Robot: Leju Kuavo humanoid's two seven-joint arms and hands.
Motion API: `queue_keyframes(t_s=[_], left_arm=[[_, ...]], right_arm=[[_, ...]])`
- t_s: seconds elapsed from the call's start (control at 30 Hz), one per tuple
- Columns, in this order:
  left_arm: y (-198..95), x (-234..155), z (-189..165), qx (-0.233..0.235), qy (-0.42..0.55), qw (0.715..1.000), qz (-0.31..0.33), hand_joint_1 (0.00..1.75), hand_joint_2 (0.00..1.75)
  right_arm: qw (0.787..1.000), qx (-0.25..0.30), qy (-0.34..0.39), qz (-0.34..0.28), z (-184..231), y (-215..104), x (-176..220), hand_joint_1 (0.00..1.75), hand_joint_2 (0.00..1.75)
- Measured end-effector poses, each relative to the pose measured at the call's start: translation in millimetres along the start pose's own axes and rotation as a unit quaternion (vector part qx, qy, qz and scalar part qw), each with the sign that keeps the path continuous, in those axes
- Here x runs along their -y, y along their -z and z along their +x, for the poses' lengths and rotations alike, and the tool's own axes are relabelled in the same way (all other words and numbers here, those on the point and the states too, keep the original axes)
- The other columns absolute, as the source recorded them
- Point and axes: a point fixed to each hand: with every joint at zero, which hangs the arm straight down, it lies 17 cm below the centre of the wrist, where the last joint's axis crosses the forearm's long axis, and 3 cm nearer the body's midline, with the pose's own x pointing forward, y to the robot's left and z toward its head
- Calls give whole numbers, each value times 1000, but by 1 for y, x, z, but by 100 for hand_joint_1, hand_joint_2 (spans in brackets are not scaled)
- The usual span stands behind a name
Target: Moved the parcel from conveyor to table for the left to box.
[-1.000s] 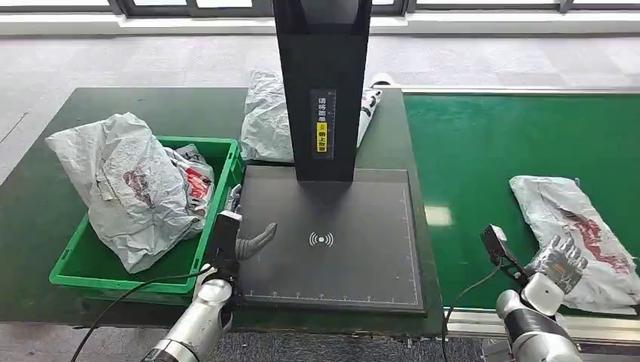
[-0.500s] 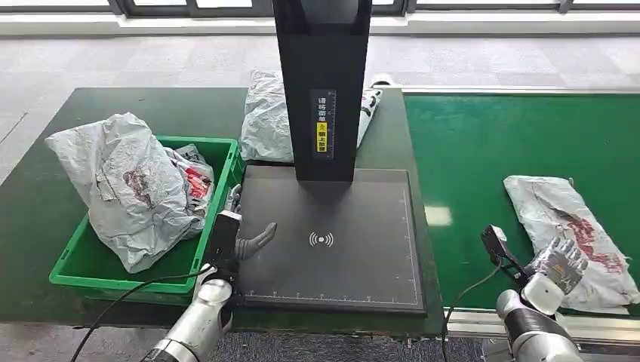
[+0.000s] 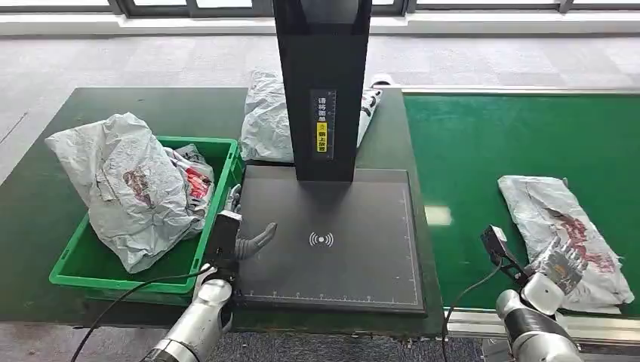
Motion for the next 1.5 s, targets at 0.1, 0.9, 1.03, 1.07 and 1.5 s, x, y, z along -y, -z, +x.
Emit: queue_keyframes(t_s=[0.1,0.9,1.03,1.07,1.5], left_arm=[[0,0,0,-1,0,1000,0,0,175],[18,10,12,4,4,1000,-26,0,175],[17,7,12,4,6,1000,-20,0,175],[17,7,13,6,6,1000,-18,0,175],[10,4,20,28,40,999,-20,0,175]], right_arm=[[1000,-2,-2,6,-1,0,-2,10,175],[985,-52,-34,162,-18,-8,-45,175,175],[996,61,51,41,39,1,-4,175,175],[993,96,73,16,59,0,8,175,175],[888,417,193,32,288,-172,41,175,175]])
